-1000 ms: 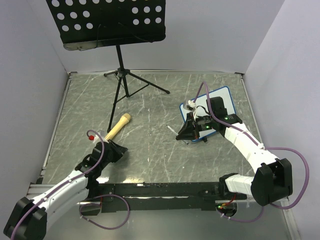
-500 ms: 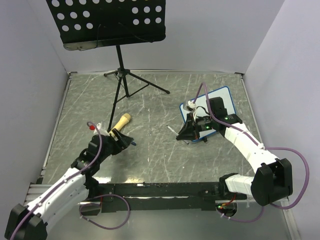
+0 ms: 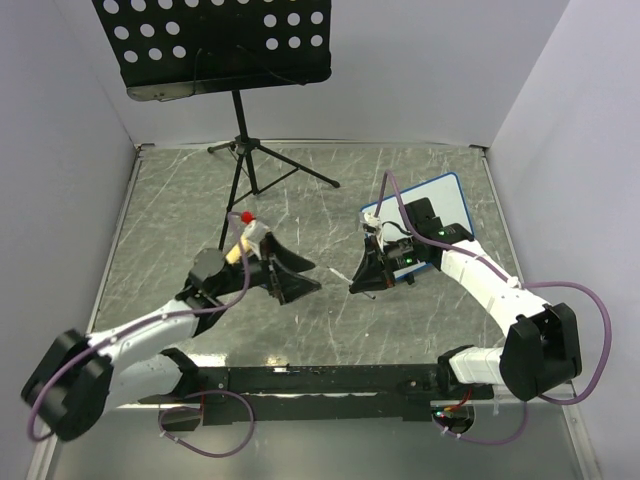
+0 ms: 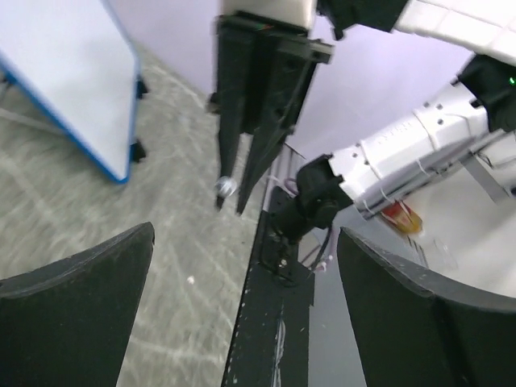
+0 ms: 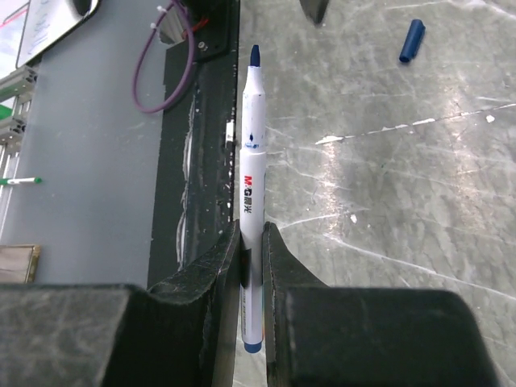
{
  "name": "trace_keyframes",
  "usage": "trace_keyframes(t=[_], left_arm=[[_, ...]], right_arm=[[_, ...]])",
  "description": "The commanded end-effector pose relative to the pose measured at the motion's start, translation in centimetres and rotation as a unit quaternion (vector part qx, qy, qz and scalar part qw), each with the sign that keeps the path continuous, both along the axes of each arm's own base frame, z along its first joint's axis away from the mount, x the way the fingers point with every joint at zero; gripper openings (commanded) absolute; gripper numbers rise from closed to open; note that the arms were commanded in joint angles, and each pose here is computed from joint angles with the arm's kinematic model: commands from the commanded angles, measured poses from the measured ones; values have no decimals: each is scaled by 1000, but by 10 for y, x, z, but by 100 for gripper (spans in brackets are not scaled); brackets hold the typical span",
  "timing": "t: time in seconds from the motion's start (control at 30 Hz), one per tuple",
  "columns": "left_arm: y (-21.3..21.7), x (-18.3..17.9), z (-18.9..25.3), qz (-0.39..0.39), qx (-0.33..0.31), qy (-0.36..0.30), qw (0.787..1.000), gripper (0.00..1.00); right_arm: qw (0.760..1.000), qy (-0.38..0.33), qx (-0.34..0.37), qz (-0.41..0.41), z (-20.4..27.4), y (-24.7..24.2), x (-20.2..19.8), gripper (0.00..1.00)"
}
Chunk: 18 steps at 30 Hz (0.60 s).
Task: Write a sentence on the whiteboard
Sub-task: Pass from the right arm to the left
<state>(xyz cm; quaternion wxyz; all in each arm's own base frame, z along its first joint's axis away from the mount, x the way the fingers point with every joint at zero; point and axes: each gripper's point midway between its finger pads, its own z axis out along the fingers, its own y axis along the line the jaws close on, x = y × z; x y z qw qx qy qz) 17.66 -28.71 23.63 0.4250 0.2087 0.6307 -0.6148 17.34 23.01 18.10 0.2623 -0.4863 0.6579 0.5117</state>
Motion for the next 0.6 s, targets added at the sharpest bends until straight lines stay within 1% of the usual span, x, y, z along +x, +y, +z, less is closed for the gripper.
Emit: trace_keyframes(t=[0.0,0.1,0.17,0.2,0.27,0.3,0.37,0.4,0.47,0.53,0.57], left_arm=[[-31,-18,37,-74,-25,-106,991,99],[-47,-15,36,-77,-20,-102,992,99],[-53,-10,36,-71,-20,-97,993,97],[-55,-9,34,-72,-17,-93,993,92],[-60,-6,32,-73,-12,-87,993,87],[-62,-8,31,-79,-9,-85,993,81],[-64,-5,28,-81,-6,-80,993,77],[-65,-6,28,-85,-5,-80,993,72],[-67,-5,26,-89,0,-75,993,67],[-69,-6,22,-94,9,-71,993,59],[-70,-4,22,-96,12,-71,993,53]], right_arm=[[999,-31,34,27,21,7,1,0],[999,-28,32,26,21,7,1,0],[999,-28,33,25,21,7,1,0],[999,-27,34,26,22,7,1,0],[999,-26,36,27,22,8,0,0],[999,-26,35,27,22,8,0,0],[999,-26,35,26,23,8,1,0],[999,-28,36,26,24,8,0,0],[999,-27,37,27,24,8,0,0],[999,-26,36,26,23,8,1,0],[999,-25,36,27,23,8,0,0]])
